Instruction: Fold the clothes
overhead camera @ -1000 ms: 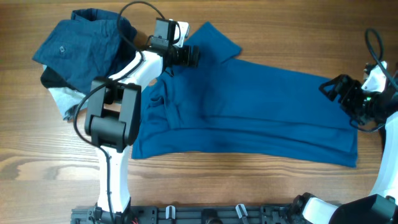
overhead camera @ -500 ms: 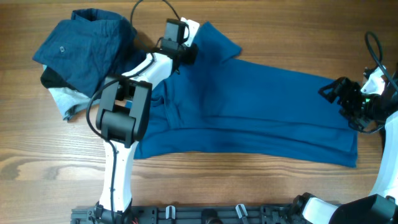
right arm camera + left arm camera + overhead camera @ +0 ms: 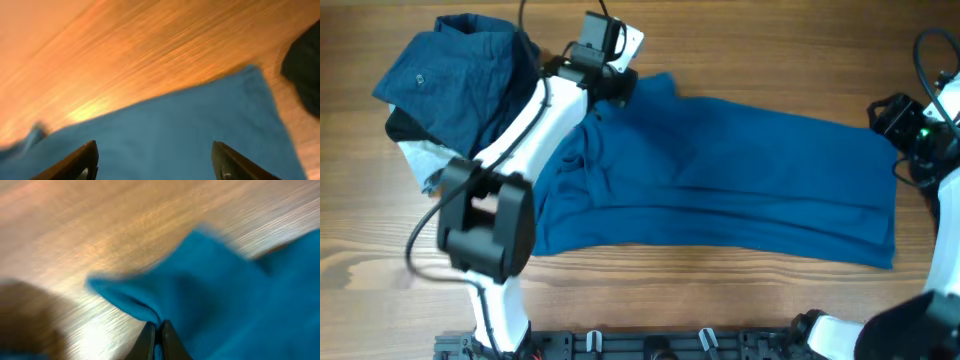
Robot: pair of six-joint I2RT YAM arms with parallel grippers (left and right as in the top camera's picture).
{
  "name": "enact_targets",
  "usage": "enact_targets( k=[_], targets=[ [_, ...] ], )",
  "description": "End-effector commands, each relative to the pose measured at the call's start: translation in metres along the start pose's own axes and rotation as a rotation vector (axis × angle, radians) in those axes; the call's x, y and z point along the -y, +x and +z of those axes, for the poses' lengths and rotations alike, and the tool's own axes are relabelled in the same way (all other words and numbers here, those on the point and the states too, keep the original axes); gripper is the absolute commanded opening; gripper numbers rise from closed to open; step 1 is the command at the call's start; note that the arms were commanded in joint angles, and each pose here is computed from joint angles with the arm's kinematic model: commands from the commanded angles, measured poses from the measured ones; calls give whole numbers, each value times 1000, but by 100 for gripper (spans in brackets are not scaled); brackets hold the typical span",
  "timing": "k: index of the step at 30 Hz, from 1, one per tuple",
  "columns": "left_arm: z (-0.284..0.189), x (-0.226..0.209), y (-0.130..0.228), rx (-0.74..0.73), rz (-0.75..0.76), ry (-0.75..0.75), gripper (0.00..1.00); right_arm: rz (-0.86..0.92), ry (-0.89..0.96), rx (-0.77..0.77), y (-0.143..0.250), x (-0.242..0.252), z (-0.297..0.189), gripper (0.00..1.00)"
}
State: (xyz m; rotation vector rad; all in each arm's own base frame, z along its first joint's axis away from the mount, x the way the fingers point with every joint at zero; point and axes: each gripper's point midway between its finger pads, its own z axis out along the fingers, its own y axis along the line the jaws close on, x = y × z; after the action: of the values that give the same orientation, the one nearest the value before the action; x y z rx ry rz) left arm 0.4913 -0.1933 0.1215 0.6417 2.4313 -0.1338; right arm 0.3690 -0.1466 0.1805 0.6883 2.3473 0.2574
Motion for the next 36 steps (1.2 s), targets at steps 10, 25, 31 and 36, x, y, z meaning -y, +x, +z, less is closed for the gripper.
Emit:
enact_targets(
  k=[10,25,31,36],
  targets=[
    [-45,22,49,-220,0,35,4,15,178,-43,11,86,158,81],
    [-51,22,48,-217,-15,33,4,124,275,-105,29,106,149,4],
    [-70,9,46,-208,-18,-43,4,180,286,-73,13,76,65,4],
    [-105,6,68,-289,-74,-77,4,247,381,-192,48,79,28,4]
  ],
)
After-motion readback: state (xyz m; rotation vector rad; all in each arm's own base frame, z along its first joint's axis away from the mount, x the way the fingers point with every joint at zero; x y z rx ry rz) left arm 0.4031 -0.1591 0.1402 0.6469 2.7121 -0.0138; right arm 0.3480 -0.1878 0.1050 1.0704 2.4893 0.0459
